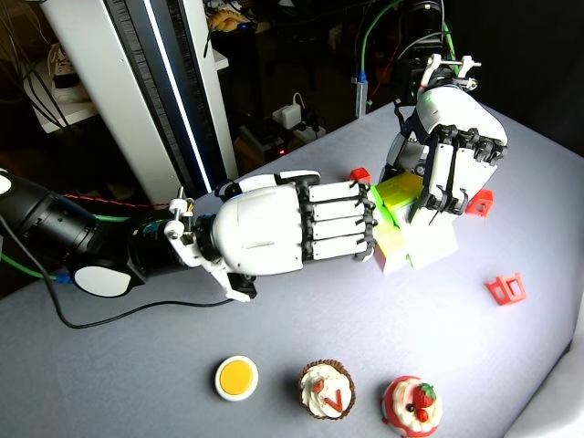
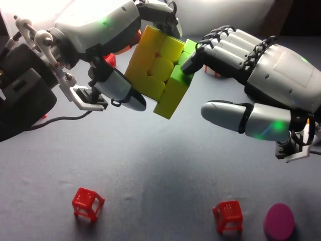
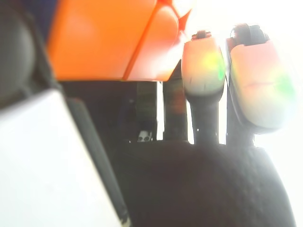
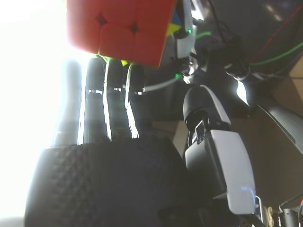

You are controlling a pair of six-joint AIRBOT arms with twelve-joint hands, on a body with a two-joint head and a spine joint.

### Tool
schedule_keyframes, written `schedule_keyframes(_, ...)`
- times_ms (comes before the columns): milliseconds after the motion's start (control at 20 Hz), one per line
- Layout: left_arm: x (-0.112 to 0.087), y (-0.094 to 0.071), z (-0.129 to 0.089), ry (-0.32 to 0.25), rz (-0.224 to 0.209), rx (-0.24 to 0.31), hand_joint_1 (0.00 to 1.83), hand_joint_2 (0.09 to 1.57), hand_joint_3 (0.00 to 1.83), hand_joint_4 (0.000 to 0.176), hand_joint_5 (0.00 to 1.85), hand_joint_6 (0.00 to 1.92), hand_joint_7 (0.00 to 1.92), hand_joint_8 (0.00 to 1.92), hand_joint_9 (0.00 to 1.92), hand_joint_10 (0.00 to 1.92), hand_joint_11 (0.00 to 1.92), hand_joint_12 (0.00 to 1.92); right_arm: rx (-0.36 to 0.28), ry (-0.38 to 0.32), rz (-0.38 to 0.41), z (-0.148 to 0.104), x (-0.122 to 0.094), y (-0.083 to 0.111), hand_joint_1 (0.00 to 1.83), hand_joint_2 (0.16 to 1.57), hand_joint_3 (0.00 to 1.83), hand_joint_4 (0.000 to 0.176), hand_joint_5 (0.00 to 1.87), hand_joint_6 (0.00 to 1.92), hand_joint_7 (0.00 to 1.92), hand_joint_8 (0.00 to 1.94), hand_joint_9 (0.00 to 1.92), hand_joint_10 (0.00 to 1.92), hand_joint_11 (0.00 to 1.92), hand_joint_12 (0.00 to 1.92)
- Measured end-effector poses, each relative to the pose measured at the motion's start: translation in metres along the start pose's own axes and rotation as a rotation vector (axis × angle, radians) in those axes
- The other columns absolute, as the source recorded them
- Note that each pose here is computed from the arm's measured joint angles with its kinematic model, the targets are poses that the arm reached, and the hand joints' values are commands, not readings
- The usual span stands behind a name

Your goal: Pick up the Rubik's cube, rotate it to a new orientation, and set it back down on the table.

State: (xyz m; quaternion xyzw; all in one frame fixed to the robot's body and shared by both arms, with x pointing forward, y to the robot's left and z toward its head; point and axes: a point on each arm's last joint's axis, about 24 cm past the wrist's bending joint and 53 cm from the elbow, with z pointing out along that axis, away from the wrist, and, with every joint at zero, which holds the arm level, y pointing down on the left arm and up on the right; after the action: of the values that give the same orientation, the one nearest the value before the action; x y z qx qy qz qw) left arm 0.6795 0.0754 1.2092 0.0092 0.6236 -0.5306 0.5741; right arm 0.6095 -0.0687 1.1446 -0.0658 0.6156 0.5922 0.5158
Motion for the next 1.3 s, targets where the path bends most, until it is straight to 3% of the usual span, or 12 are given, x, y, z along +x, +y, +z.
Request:
schedule_keyframes(150, 0.000, 0.000, 0.000, 0.001, 0.004, 0.000, 1.02, 0.82, 1.14, 0.000, 0.74, 1.91, 1.28, 1.92, 1.46, 1.92, 1.60, 1.92, -0.012, 0.013, -0.003, 0.000, 0.005, 0.004, 0.08, 1.35, 0.00, 0.000, 0.06, 1.07, 0.04, 1.02, 0.00, 1.21, 0.00, 1.61)
schedule_keyframes(300, -0.002, 0.002, 0.000, -0.007, 0.000, -0.005, 1.06, 0.85, 0.98, 0.000, 0.74, 1.73, 1.25, 1.92, 1.43, 1.92, 1.57, 1.92, -0.034, 0.033, -0.004, 0.002, 0.014, 0.009, 0.10, 1.35, 0.00, 0.000, 0.05, 1.06, 0.05, 0.99, 0.00, 1.17, 0.00, 1.73)
schedule_keyframes(400, -0.002, 0.002, 0.000, -0.006, 0.002, -0.004, 1.01, 0.81, 1.18, 0.000, 0.74, 1.91, 1.24, 1.92, 1.42, 1.92, 1.56, 1.92, -0.053, 0.053, -0.006, 0.003, 0.022, 0.014, 0.10, 1.36, 0.00, 0.000, 0.02, 1.06, 0.05, 1.02, 0.00, 1.32, 0.00, 1.84)
schedule_keyframes(450, -0.002, 0.002, 0.000, -0.006, 0.003, -0.005, 1.17, 0.75, 1.14, 0.000, 0.81, 1.56, 0.93, 1.92, 1.35, 1.92, 1.49, 1.92, -0.059, 0.059, -0.003, 0.004, 0.025, 0.016, 0.10, 1.36, 0.00, 0.000, 0.03, 1.05, 0.05, 1.02, 0.00, 1.32, 0.00, 1.87)
schedule_keyframes(600, -0.003, 0.003, 0.000, -0.010, 0.001, -0.008, 1.06, 0.69, 1.36, 0.000, 0.84, 1.87, 1.26, 1.92, 1.47, 1.92, 1.60, 1.92, -0.074, 0.068, -0.006, 0.004, 0.028, 0.020, 0.02, 1.37, 0.01, 0.000, 0.07, 1.03, 0.09, 0.99, 0.00, 1.28, 0.00, 1.74)
schedule_keyframes(850, 0.000, 0.009, 0.001, -0.014, -0.026, -0.024, 1.23, 0.49, 1.69, 0.000, 1.00, 1.84, 1.15, 1.92, 1.48, 1.92, 1.58, 1.92, -0.069, 0.102, -0.025, -0.005, 0.024, 0.030, 0.04, 1.38, 0.00, 0.000, 0.01, 1.08, 0.12, 0.97, 0.02, 1.36, 0.00, 1.80)
schedule_keyframes(950, -0.004, 0.013, 0.000, -0.026, -0.032, -0.034, 1.03, 0.73, 1.31, 0.000, 0.80, 1.92, 1.30, 1.92, 1.45, 1.92, 1.56, 1.92, -0.052, 0.083, -0.042, -0.011, 0.006, 0.031, 0.10, 1.39, 0.00, 0.000, 0.06, 1.00, 0.02, 0.95, 0.00, 1.38, 0.00, 1.77)
schedule_keyframes(1000, -0.004, 0.018, -0.002, -0.033, -0.043, -0.048, 1.32, 0.63, 1.42, 0.000, 0.97, 1.92, 1.00, 1.92, 1.43, 1.92, 1.55, 1.92, -0.037, 0.059, -0.046, -0.014, -0.007, 0.031, 0.07, 1.40, 0.00, 0.000, 0.08, 0.95, 0.03, 0.93, 0.00, 1.37, 0.00, 1.75)
schedule_keyframes(1050, -0.002, 0.023, -0.002, -0.030, -0.049, -0.061, 1.46, 0.71, 1.09, 0.000, 1.00, 1.92, 1.18, 1.92, 1.39, 1.92, 1.51, 1.92, -0.023, 0.030, -0.045, -0.017, -0.020, 0.030, 0.01, 1.38, 0.00, 0.000, 0.09, 0.78, 0.08, 0.73, 0.00, 1.24, 0.00, 1.64)
schedule_keyframes(1100, 0.001, 0.028, -0.002, -0.021, -0.049, -0.075, 1.41, 0.63, 1.36, 0.000, 1.08, 1.92, 0.97, 1.92, 1.37, 1.92, 1.47, 1.92, -0.012, 0.000, -0.046, -0.020, -0.033, 0.029, 0.00, 1.39, 0.00, 0.000, 0.15, 0.70, 0.16, 0.53, 0.00, 1.14, 0.00, 1.55)
schedule_keyframes(1200, 0.008, 0.037, -0.004, -0.008, -0.063, -0.104, 1.45, 0.77, 0.91, 0.000, 1.14, 1.92, 1.30, 1.92, 1.40, 1.92, 1.50, 1.92, -0.008, -0.064, -0.039, -0.025, -0.056, 0.033, 0.00, 1.38, 0.00, 0.000, 0.18, 0.44, 0.29, 0.19, 0.07, 0.87, 0.00, 1.33)
schedule_keyframes(1300, 0.012, 0.043, -0.005, -0.006, -0.076, -0.119, 1.44, 0.79, 0.88, 0.000, 1.11, 1.92, 1.27, 1.92, 1.37, 1.92, 1.48, 1.92, -0.009, -0.083, -0.043, -0.027, -0.064, 0.035, 0.00, 1.38, 0.00, 0.000, 0.20, 0.37, 0.32, 0.12, 0.09, 0.78, 0.00, 1.28)
